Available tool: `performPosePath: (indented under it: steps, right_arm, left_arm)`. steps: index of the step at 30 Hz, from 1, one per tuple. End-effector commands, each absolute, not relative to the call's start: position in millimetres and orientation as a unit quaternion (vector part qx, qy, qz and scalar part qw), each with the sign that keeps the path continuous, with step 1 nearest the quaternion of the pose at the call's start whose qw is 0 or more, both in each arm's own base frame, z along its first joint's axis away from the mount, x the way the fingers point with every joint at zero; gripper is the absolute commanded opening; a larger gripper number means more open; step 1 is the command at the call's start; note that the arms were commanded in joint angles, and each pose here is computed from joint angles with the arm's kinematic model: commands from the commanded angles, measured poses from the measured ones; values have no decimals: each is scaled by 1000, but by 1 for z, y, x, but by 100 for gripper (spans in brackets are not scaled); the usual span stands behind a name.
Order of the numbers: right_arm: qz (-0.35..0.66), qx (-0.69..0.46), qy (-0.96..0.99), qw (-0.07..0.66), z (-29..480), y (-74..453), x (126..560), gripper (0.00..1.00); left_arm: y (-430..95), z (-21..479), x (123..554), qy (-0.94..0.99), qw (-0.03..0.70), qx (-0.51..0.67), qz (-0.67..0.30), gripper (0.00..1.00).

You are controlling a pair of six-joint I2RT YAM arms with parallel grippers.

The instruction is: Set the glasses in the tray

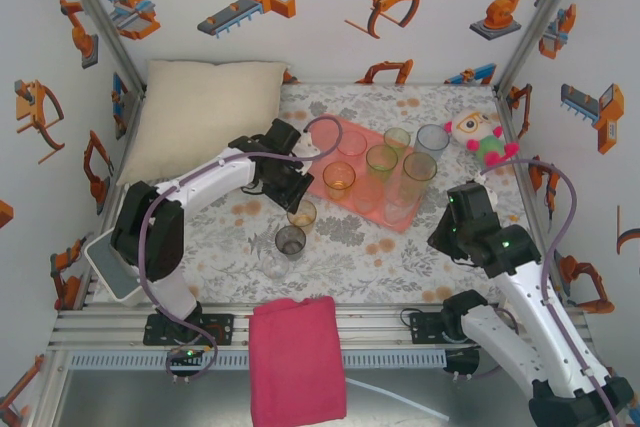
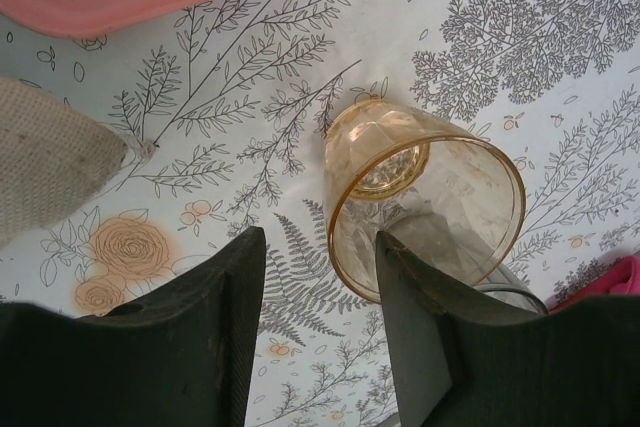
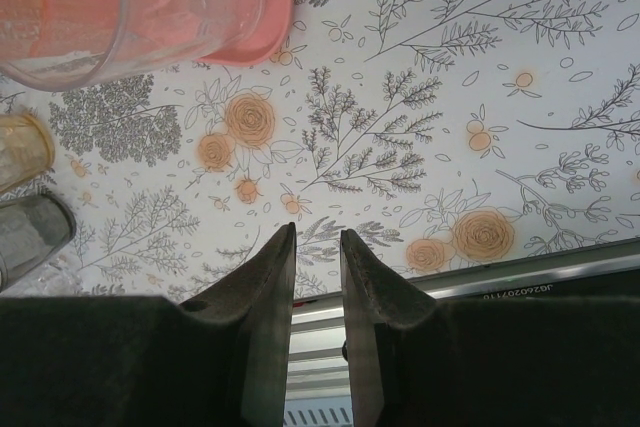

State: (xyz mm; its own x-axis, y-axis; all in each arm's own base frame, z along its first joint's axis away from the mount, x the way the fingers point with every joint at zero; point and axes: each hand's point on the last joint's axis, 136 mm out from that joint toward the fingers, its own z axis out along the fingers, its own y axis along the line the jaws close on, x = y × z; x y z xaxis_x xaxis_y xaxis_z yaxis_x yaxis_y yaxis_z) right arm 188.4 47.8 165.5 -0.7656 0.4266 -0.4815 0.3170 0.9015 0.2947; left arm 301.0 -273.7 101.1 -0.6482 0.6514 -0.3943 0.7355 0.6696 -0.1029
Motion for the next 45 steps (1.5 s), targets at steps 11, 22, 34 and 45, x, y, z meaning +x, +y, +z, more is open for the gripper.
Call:
performPosePath:
  steps: [11,22,34,45]
  right_arm:
    - [98,209,927,295,171,44,187,28]
    - [98,209,926,297,171,43,185,28]
    - [98,211,926,297,170,41,183,28]
    - [100,211,925,299,170,42,185,28]
  left_arm:
    - [-280,102,310,903,168,371,-134,41]
    - [-276,102,312,905,175,370,-117,32]
    - [-274,105,316,906,183,368,-107,24]
    - [-271,113,317,903,192,371,-100,15]
